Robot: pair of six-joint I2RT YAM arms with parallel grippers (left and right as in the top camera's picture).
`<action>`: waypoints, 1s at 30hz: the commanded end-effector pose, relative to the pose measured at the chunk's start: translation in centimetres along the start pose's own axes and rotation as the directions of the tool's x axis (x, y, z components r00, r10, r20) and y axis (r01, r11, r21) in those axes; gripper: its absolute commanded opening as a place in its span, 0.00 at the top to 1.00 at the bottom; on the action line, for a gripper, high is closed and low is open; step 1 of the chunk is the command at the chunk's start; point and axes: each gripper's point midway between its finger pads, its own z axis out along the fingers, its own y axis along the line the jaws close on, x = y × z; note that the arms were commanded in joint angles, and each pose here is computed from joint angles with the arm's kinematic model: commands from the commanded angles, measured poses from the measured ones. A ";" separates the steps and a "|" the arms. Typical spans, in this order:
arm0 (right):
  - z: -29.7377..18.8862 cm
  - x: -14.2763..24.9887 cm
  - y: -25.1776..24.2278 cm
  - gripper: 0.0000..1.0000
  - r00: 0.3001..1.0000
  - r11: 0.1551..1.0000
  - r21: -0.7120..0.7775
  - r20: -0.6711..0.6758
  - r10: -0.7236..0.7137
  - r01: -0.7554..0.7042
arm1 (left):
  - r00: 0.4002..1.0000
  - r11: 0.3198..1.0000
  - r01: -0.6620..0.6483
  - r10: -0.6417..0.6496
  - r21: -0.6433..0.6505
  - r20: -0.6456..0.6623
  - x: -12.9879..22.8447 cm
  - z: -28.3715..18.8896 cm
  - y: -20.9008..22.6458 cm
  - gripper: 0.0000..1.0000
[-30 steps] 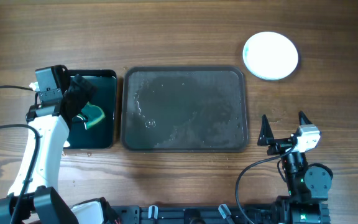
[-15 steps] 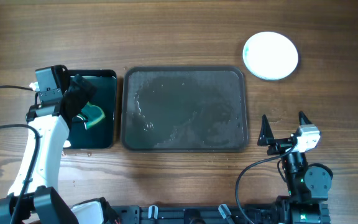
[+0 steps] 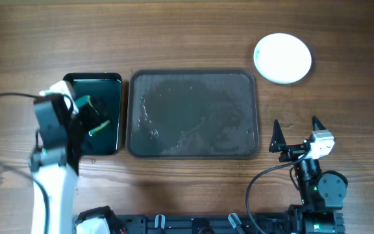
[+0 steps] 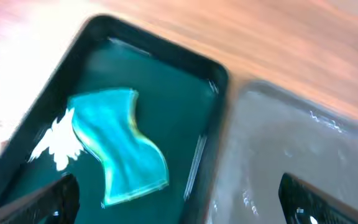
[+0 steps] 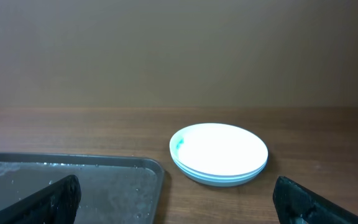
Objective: Clean dirty plates on tray and stack at the side
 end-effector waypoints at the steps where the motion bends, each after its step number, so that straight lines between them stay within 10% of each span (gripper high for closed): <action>1: 0.0 -0.2 -0.1 0.00 1.000 1.000 0.006 0.010 -0.014 0.014 | 0.971 0.966 -0.215 0.196 0.147 0.134 2.8 -1.9 -2.0 0.00; 10: 0.0 -0.2 -0.1 0.00 1.000 1.000 0.006 0.010 -0.014 0.014 | 0.887 0.972 -0.216 0.157 0.088 0.435 3.2 -5.5 -1.0 0.00; 30: 0.0 -0.2 -0.1 0.00 1.000 1.000 0.006 0.010 -0.014 0.014 | 0.790 0.980 -0.150 0.038 0.133 0.611 3.5 -5.4 -1.3 0.00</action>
